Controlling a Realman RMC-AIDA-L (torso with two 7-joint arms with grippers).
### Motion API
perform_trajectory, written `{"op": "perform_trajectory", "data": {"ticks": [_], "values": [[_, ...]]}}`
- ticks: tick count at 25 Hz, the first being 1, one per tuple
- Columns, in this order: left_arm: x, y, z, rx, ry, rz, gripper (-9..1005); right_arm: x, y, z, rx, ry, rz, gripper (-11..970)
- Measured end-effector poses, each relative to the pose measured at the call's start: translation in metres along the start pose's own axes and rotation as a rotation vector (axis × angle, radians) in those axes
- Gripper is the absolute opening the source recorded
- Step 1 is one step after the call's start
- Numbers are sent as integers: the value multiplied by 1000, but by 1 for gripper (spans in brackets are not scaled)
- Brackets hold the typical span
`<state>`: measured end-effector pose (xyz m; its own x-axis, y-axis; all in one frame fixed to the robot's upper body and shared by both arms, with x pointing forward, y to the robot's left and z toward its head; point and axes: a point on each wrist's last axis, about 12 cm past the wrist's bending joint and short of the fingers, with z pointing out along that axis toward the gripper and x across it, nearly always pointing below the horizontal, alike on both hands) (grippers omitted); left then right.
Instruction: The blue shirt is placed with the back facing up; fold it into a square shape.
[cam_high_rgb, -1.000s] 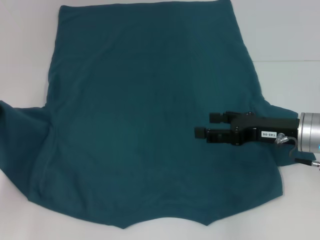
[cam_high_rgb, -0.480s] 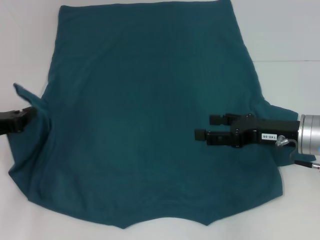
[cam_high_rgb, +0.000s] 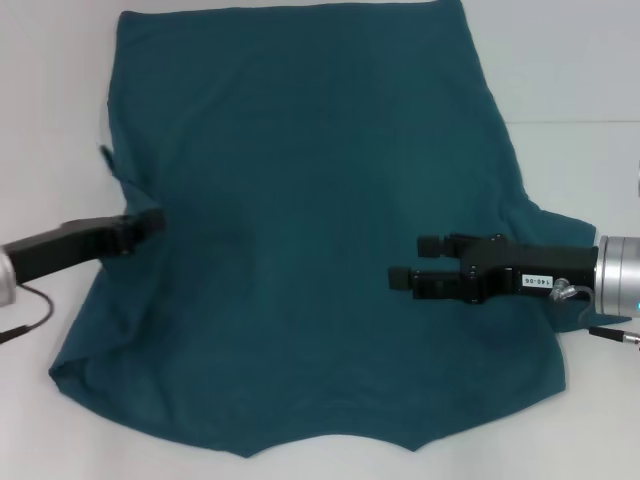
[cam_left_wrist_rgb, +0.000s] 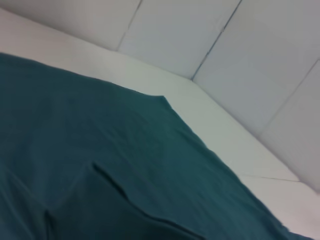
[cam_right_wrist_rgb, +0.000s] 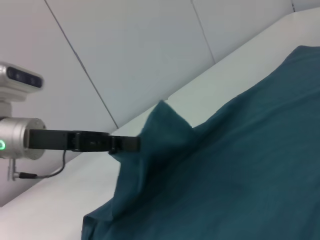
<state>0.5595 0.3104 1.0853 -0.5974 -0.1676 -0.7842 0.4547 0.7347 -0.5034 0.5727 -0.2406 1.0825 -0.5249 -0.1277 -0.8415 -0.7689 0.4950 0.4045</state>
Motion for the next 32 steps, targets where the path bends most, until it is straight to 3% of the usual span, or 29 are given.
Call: {"op": "perform_trajectory", "data": {"ticks": [6, 14, 17, 27, 32], "values": [[7, -2, 14, 9, -17, -59, 3, 0, 0, 0, -3, 4, -2, 909], [7, -4, 16, 30, -69, -90, 349, 0, 0, -1, 2, -6, 2, 909], [6, -4, 16, 34, -75, -76, 415, 0, -2, -2, 17, -15, 13, 909], [6, -22, 23, 171, -106, 93, 657, 9, -18, -29, 135, -92, 172, 909], [16, -42, 35, 299, -66, 311, 824, 20, -25, -50, 193, -129, 287, 909]]}}
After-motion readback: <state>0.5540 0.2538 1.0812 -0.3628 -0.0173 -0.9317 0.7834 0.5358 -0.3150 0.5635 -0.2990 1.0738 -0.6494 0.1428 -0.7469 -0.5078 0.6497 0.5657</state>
